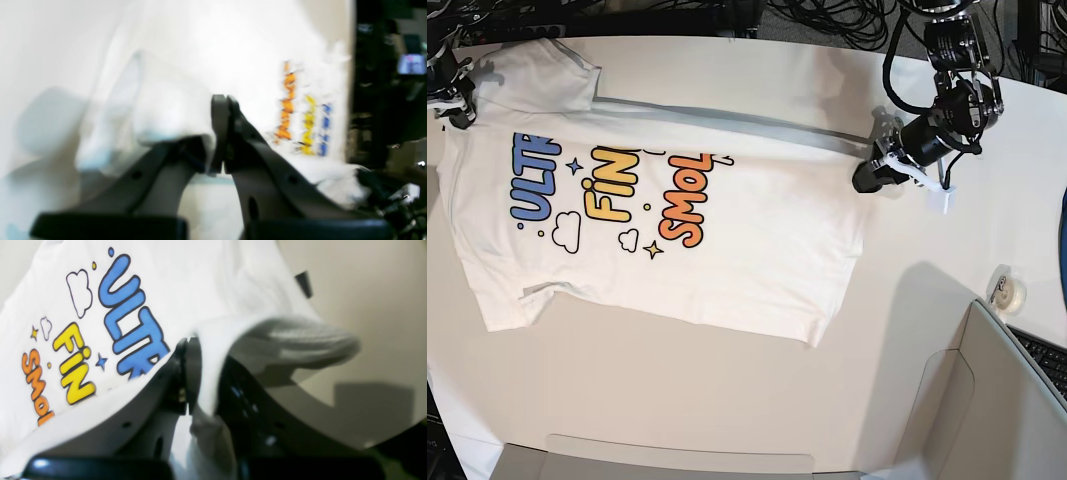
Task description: Layout the t-shirt on the table in an organized manner, then fold the t-shirt properly
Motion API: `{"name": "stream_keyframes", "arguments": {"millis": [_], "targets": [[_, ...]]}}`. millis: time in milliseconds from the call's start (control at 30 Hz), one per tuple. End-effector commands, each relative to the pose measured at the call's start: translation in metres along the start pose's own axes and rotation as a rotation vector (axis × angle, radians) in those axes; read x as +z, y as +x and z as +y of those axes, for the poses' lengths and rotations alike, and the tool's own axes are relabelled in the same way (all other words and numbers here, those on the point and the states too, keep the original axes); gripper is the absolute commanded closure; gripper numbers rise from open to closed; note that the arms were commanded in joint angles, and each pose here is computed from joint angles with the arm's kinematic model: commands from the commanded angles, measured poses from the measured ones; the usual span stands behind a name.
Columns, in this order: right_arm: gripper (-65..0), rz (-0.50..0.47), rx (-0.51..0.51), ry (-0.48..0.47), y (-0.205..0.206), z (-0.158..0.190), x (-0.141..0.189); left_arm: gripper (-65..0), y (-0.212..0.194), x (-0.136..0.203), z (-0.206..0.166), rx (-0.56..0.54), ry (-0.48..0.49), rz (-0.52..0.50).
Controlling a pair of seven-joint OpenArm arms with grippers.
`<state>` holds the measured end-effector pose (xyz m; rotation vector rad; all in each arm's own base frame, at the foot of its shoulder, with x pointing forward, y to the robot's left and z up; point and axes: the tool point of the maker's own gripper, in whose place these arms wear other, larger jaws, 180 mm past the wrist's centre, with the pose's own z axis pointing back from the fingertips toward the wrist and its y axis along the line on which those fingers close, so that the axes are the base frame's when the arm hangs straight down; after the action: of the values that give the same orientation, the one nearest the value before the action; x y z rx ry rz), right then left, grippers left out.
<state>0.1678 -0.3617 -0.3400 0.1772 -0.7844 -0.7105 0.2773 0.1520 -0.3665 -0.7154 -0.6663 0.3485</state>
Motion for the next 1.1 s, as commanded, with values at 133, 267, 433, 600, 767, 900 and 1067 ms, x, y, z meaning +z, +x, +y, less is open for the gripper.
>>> {"name": "stream_keyframes", "arguments": {"millis": [133, 267, 433, 600, 767, 900, 1067], "targets": [[-2.4, -0.009, -0.050, 0.029, 0.005, -0.003, -0.011, 0.0, 0.019, 0.001, 0.002, -0.026, 0.004, -0.040], [-2.4, 0.022, -0.083, 0.039, -0.004, -0.006, -0.018, 0.0, 0.018, 0.000, 0.002, -0.027, 0.003, -0.035], [-2.8, 0.027, -0.095, 0.043, -0.008, -0.007, -0.022, 0.0, 0.022, -0.001, 0.005, -0.019, 0.009, -0.058], [-4.7, 0.055, -0.127, 0.051, -0.017, -0.011, -0.028, -3.3, 0.011, -0.008, 0.023, 0.037, 0.031, -0.028], [-24.3, 0.071, -0.138, 0.055, -0.021, -0.011, -0.030, -21.4, 0.005, -0.014, 0.030, 0.080, 0.033, 0.003], [-34.1, 0.065, -0.139, 0.057, -0.020, -0.012, -0.029, -28.3, -0.008, -0.014, 0.028, 0.092, 0.022, 0.075], [-34.2, 0.059, -0.133, 0.061, -0.017, -0.010, -0.029, -28.3, 0.006, -0.014, -0.001, 0.137, -0.121, 0.065]]}}
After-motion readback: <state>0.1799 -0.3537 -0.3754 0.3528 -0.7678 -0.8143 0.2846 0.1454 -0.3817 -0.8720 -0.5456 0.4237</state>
